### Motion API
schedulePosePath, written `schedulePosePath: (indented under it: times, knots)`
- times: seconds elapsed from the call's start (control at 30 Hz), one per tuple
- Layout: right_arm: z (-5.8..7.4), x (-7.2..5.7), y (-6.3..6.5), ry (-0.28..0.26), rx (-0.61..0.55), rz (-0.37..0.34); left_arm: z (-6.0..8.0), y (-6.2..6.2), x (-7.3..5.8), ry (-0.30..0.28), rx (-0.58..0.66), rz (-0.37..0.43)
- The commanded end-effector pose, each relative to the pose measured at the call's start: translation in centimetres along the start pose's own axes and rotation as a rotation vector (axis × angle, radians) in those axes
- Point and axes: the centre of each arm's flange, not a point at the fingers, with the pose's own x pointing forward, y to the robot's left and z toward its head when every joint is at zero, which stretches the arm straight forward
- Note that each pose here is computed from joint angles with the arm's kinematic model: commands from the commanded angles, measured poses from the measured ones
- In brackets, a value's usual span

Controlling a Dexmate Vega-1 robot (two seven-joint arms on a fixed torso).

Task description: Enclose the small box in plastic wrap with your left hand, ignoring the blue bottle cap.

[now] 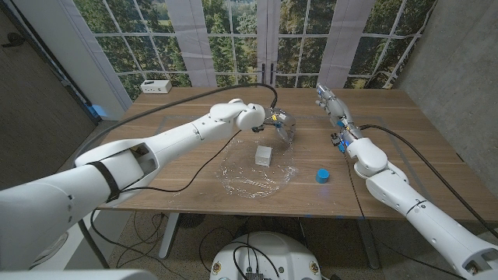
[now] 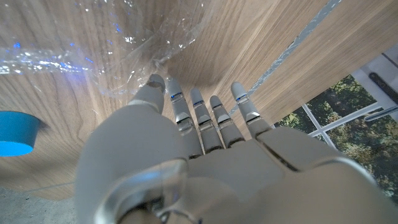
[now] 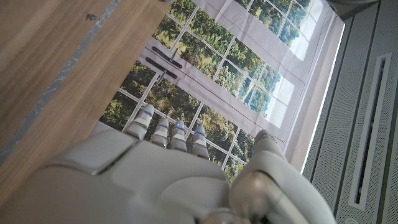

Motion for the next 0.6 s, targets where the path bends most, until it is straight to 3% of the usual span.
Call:
schedulePosePath:
  times: [0.03, 0.13, 0.2, 0.33, 0.37, 0.43, 0.6]
  knots:
    - [-0.1, 0.1, 0.2, 0.003, 0.004, 0.006, 0.0, -0.4, -0.4, 0.004, 0.01, 0.029]
    - [0.0, 0.2, 0.2, 0.001, 0.0, 0.002, -0.1, -0.2, -0.2, 0.013, 0.026, 0.006]
    - [0.0, 0.2, 0.3, 0.004, -0.004, 0.008, 0.0, -0.3, -0.4, 0.007, 0.017, 0.043]
    - [0.0, 0.0, 0.2, -0.002, 0.001, -0.005, 0.1, -0.1, 0.0, -0.028, -0.019, -0.023]
    - [0.1, -0.1, 0.2, -0.005, -0.001, -0.007, 0.0, 0.1, 0.3, -0.051, -0.061, -0.081]
    - [0.1, -0.2, 0.2, -0.001, 0.0, -0.014, -0.1, 0.0, 0.4, -0.08, -0.11, -0.072]
    - [0.0, -0.4, 0.1, -0.001, 0.004, -0.016, 0.1, 0.0, 0.7, -0.068, -0.102, -0.093]
